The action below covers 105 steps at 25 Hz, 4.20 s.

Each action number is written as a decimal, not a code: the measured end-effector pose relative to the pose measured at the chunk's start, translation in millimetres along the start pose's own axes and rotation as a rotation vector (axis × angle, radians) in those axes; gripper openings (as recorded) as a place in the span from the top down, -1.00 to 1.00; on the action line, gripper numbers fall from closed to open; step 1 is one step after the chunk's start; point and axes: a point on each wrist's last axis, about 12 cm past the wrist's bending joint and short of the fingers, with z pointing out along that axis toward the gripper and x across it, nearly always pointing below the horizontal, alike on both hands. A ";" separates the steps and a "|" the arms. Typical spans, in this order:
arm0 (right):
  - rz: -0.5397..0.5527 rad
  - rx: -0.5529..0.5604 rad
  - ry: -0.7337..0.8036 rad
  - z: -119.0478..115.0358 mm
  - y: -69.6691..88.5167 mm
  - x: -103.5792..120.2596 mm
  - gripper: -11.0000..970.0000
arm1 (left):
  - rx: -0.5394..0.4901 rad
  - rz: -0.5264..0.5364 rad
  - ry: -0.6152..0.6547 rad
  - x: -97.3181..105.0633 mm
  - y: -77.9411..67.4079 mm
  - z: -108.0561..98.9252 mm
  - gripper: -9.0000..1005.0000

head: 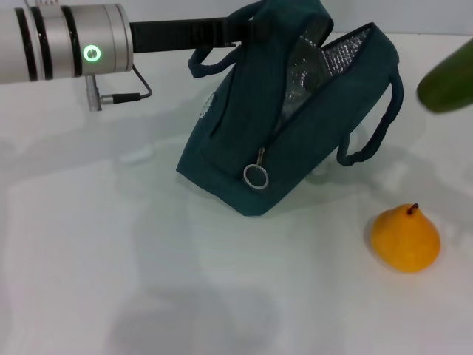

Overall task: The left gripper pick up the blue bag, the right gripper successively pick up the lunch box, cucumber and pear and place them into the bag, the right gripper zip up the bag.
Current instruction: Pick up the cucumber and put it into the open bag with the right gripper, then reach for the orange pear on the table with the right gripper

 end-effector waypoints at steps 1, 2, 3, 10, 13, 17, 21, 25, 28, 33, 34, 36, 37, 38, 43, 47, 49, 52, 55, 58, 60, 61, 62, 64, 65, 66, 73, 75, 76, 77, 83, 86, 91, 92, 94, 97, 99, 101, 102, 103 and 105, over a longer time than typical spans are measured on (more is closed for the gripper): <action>-0.032 0.023 -0.015 -0.1 -0.7 2.8 -0.14 | 0.001 -0.001 0.001 0.2 -0.1 0.2 0.85; -0.068 0.050 -0.022 0.0 -2.1 6.0 -0.14 | 0.001 -0.006 0.002 1.1 -0.1 0.1 0.85; -0.105 0.071 -0.023 1.7 -4.3 8.9 -0.14 | 0.001 -0.011 0.003 1.8 0.0 -0.1 0.85; -0.217 0.114 0.075 38.6 -30.7 26.9 -0.14 | 0.009 -0.024 0.010 4.3 -0.9 0.0 0.85; -0.237 0.044 0.090 63.1 -36.4 27.2 -0.14 | 0.010 -0.028 0.012 5.2 -0.8 -0.3 0.85; -0.255 0.024 0.105 80.0 -43.3 26.6 -0.14 | 0.009 -0.032 0.012 5.8 -0.5 -0.4 0.86; -0.259 0.062 0.216 86.7 -49.5 43.2 -0.14 | 0.011 -0.042 0.012 8.7 0.6 -0.2 0.85; -0.251 0.100 0.290 85.3 -51.0 57.9 -0.14 | 0.010 -0.051 0.014 10.5 1.7 -0.2 0.85; -0.243 0.135 0.322 80.2 -51.7 65.7 -0.14 | 0.011 -0.052 0.014 10.6 1.7 -0.2 0.86; -0.262 0.172 0.335 75.9 -48.0 77.3 -0.14 | 0.011 -0.052 0.015 10.9 1.8 0.0 0.85; -0.265 0.177 0.339 76.6 -47.8 79.6 -0.14 | 0.011 -0.052 0.015 10.9 1.8 0.0 0.85; -0.269 0.185 0.357 77.9 -47.5 84.9 -0.14 | 0.010 -0.052 0.015 10.8 1.9 -0.1 0.85; -0.274 0.190 0.371 77.8 -46.9 88.7 -0.14 | 0.010 -0.051 0.015 10.7 2.0 -0.3 0.85; -0.279 0.193 0.381 77.3 -45.8 91.8 -0.14 | 0.010 -0.051 0.015 10.7 2.0 -0.4 0.85; -0.255 0.200 0.408 80.1 -43.6 100.8 -0.14 | 0.010 -0.051 0.015 10.5 2.0 -0.5 0.85; -0.169 0.235 0.426 83.2 -47.3 104.1 -0.14 | 0.011 -0.051 0.014 10.7 1.9 -0.2 0.85; -0.121 0.250 0.456 85.0 -50.1 106.9 -0.14 | 0.011 -0.052 0.013 10.6 1.9 -0.3 0.85; -0.053 0.248 0.507 87.5 -52.0 110.7 -0.14 | 0.011 -0.053 0.013 10.8 2.0 -0.3 0.85; 0.017 0.222 0.557 89.2 -52.2 111.3 -0.14 | 0.009 -0.056 0.011 11.8 2.5 -1.1 0.85; 0.073 0.175 0.607 92.1 -49.5 110.6 -0.14 | 0.007 -0.059 0.011 12.8 3.1 -2.0 0.86; 0.105 0.150 0.634 93.6 -47.7 109.3 -0.14 | 0.005 -0.061 0.011 13.3 3.6 -2.9 0.86; 0.126 0.140 0.648 94.2 -47.4 107.8 -0.14 | 0.005 -0.061 0.011 13.4 3.6 -2.9 0.85; 0.144 0.130 0.666 94.4 -47.4 106.3 -0.14 | 0.005 -0.061 0.011 13.4 3.6 -3.0 0.85; 0.186 0.113 0.712 95.2 -47.7 103.3 -0.14 | 0.005 -0.060 0.012 13.5 3.6 -3.0 0.85; 0.208 0.108 0.740 96.3 -48.4 101.8 -0.14 | 0.005 -0.060 0.012 13.5 3.6 -3.0 0.85; 0.221 0.105 0.759 97.1 -49.0 100.6 -0.14 | 0.006 -0.060 0.012 13.5 3.6 -3.0 0.85; 0.239 0.131 0.754 98.5 -54.7 89.4 -0.23 | 0.003 -0.064 0.014 15.2 4.2 -4.0 0.86; 0.224 0.152 0.726 94.9 -55.9 83.9 -0.26 | 0.003 -0.065 0.014 15.9 4.4 -4.6 0.85; 0.212 0.157 0.715 93.4 -55.8 81.1 -0.28 | 0.002 -0.066 0.014 16.3 4.6 -4.8 0.85; 0.204 0.162 0.708 91.6 -55.6 79.0 -0.29 | 0.001 -0.067 0.014 16.8 4.9 -5.3 0.85; 0.185 0.167 0.674 84.4 -54.8 69.6 -0.37 | -0.002 -0.070 0.013 18.0 5.6 -6.5 0.85; 0.191 0.163 0.669 81.5 -54.7 67.6 -0.47 | -0.002 -0.070 0.012 18.0 5.6 -6.5 0.85; 0.136 0.101 0.522 54.1 -39.2 49.9 -0.77 | -0.004 -0.073 0.010 19.0 6.2 -7.6 0.85; 0.113 0.079 0.479 43.6 -33.3 44.1 -0.78 | -0.005 -0.075 0.009 19.5 6.4 -8.1 0.85; 0.066 0.045 0.412 22.2 -21.3 35.2 -0.79 | -0.007 -0.079 0.006 20.4 6.9 -8.9 0.85; -0.003 0.031 0.341 -17.9 0.3 25.9 -0.79 | -0.011 -0.085 0.002 22.3 8.0 -10.6 0.85; -0.024 0.057 0.336 -36.8 11.4 26.0 -0.78 | -0.017 -0.089 -0.002 23.4 9.0 -12.0 0.85; -0.044 0.096 0.349 -50.6 20.5 29.7 -0.77 | -0.021 -0.093 -0.004 24.3 9.8 -12.5 0.85; -0.056 0.118 0.358 -56.2 25.5 33.5 -0.77 | -0.021 -0.096 -0.004 25.1 10.3 -12.3 0.85; -0.063 0.131 0.363 -59.3 28.8 37.2 -0.76 | -0.020 -0.098 -0.004 25.8 10.6 -11.8 0.85; -0.066 0.142 0.375 -62.5 33.1 43.7 -0.75 | -0.012 -0.105 -0.010 27.0 10.9 -10.3 0.85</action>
